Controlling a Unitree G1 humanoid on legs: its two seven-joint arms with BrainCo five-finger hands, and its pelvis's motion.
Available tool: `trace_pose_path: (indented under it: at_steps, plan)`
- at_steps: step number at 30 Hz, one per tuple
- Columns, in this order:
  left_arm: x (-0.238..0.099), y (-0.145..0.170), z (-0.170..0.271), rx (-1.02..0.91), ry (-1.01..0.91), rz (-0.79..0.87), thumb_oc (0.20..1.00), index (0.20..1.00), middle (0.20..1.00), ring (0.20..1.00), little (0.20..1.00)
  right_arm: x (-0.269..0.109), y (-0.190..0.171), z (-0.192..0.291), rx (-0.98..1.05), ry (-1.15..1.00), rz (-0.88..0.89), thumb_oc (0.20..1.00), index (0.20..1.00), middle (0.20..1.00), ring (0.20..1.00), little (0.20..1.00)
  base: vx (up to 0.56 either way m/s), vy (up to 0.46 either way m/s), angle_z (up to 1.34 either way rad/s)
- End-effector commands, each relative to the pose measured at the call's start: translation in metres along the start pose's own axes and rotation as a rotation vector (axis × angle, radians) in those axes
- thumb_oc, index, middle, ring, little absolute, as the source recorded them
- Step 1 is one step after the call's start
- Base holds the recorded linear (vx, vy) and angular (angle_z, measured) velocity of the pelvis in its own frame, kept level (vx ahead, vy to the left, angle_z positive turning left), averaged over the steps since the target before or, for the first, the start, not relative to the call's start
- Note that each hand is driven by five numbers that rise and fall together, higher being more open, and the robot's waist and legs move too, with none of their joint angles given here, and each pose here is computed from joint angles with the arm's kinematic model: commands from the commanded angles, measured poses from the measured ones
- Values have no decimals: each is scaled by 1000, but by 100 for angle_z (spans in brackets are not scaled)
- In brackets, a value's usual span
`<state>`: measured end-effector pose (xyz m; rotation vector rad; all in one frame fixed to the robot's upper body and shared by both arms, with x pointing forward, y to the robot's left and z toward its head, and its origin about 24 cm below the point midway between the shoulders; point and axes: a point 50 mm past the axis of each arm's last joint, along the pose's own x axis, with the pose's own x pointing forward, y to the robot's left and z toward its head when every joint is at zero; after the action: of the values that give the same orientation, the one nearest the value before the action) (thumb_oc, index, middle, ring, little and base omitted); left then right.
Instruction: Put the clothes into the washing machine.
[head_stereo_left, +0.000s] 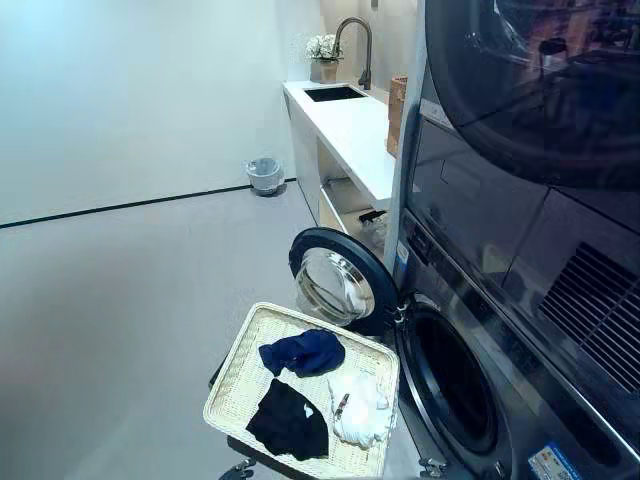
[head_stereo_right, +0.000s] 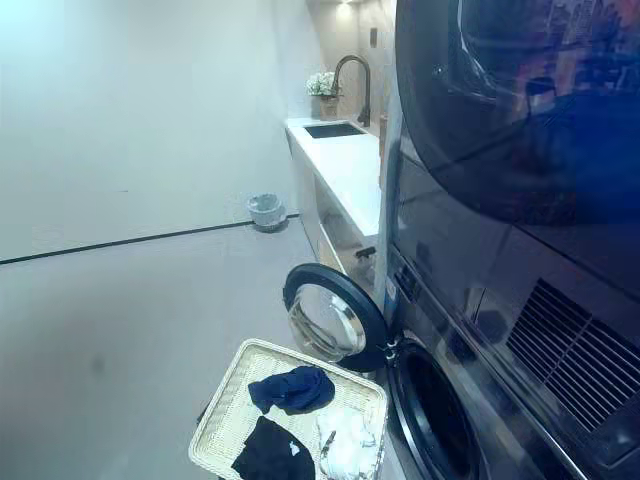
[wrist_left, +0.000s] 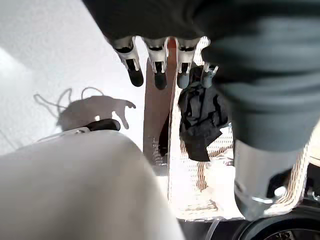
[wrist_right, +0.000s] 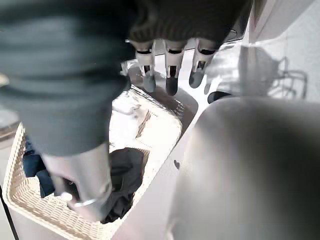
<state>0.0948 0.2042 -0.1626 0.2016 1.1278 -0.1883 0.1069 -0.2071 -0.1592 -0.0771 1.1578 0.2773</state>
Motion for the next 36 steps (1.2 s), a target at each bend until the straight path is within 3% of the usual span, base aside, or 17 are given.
trace_pose_path:
  at_steps: [1,11,19,26,36]
  plan:
    - [7,-6,25,-22,-61,-27,1000,1000,1000,1000,1000,8,5,29,-52,-47,12,1000,1000,1000,1000,1000,509,23,34]
    - [6,0,24,-80,-69,46,1000,1000,1000,1000,1000,6,2,27,-70,-40,-3,1000,1000,1000,1000,1000,28,5,0]
    - [3,18,34,24,-140,310,1000,1000,1000,1000,1000,6,2,26,-86,-45,-25,1000,1000,1000,1000,1000,68,8,0]
    - [-2,37,85,375,-337,583,1000,1000,1000,1000,1000,4,-7,47,-129,-125,-55,1000,1000,1000,1000,1000,27,35,-8]
    - [-9,51,171,427,-479,746,1000,1000,1000,1000,1000,-2,-20,114,-237,-327,-105,1000,1000,1000,1000,1000,-122,104,-28]
